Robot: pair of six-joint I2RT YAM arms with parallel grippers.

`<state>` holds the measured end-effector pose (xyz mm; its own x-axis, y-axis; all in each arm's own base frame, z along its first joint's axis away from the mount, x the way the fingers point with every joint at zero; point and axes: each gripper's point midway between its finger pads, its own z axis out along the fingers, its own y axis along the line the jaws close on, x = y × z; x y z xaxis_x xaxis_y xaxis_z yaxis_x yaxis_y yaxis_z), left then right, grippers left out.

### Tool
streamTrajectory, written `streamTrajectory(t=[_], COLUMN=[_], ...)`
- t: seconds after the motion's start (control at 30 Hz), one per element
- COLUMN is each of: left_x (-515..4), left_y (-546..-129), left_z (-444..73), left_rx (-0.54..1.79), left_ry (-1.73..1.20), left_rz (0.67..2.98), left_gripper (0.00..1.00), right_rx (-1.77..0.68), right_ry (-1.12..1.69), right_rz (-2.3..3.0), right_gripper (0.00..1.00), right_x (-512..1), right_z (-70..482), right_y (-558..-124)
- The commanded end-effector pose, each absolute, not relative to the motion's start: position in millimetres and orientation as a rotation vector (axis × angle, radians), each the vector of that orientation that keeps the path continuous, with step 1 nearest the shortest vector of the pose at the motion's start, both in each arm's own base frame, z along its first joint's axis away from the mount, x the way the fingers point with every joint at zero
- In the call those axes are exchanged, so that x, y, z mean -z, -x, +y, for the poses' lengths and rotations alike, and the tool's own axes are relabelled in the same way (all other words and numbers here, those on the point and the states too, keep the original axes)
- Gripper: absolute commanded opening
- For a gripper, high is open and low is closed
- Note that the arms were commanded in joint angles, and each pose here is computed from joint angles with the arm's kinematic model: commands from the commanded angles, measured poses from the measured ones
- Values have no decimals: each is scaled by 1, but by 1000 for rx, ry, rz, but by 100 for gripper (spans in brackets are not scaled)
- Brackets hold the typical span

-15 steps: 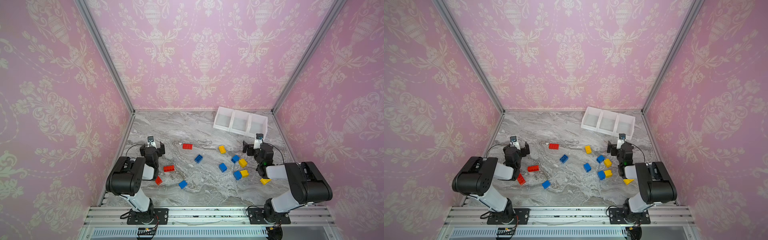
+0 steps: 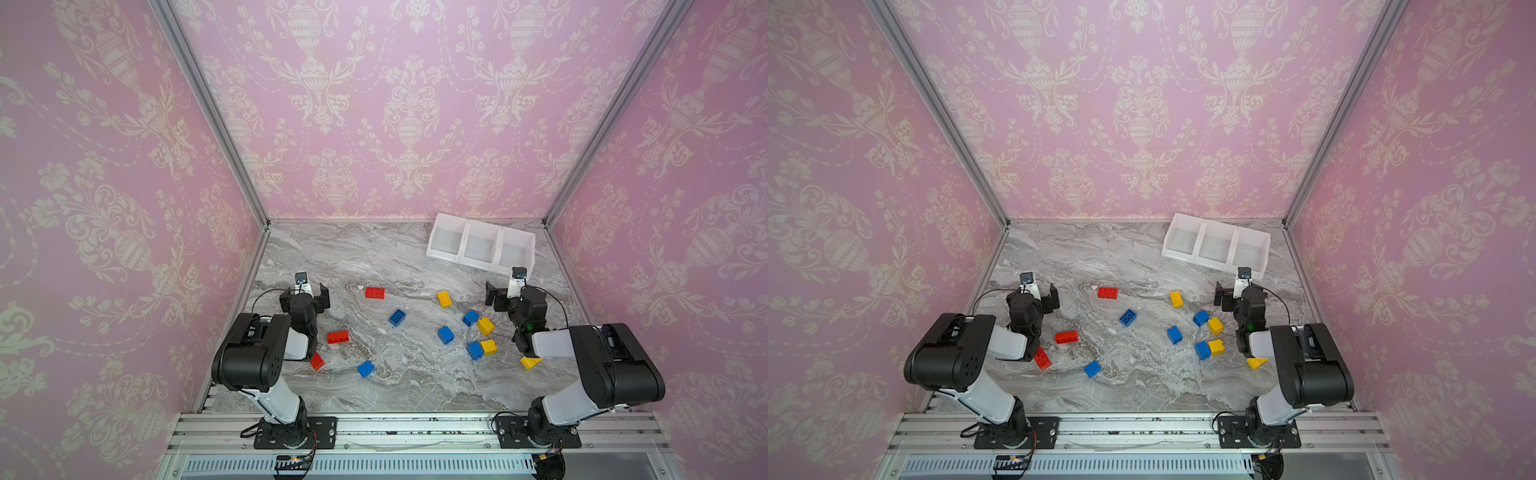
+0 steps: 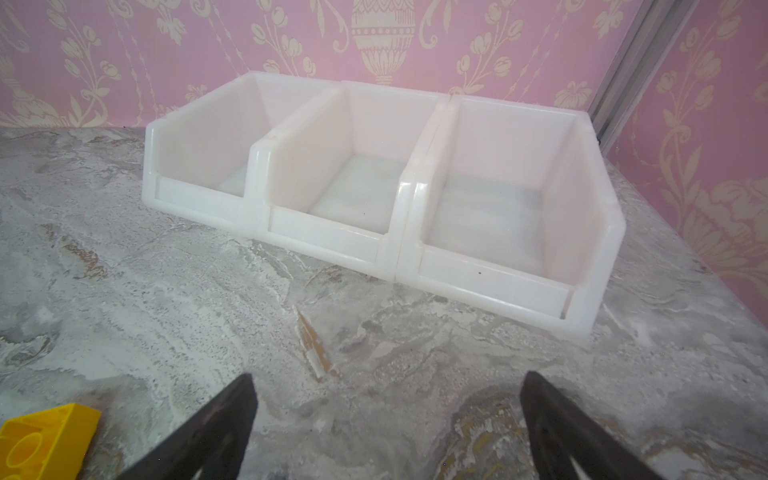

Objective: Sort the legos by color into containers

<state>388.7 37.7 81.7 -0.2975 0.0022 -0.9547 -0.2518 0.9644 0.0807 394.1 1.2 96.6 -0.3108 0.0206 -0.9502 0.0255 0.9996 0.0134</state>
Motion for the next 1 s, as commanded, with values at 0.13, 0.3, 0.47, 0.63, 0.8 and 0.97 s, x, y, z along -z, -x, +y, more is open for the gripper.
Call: streamTrajectory(t=[0.13,0.3,0.47,0.63,0.8,0.97], left_x=[-84,-84,-84,-94,-125,-140], left_y=[-388,-389,-389,-385,-382,-385], left_z=[43,43,43,46,53,52], left_rx=[-265,-264,-264,-275,-317,-299], left_ry=[202,201,201,218,256,280], left_rz=[1859,1859,1860,1845,1872,1925], left_gripper=[99,99,99,99,99,99], right_rx=[-12,-14,-13,9,93,109], right_ry=[-31,-31,-31,-37,-132,-245], right_rz=[1891,1890,1891,1901,2058,2179], right_gripper=[100,100,100,100,100,100], right_x=[-96,-96,-96,-106,-129,-139], right_z=[4,4,4,3,-6,-9], right_y=[-395,-395,-395,-394,-394,-396])
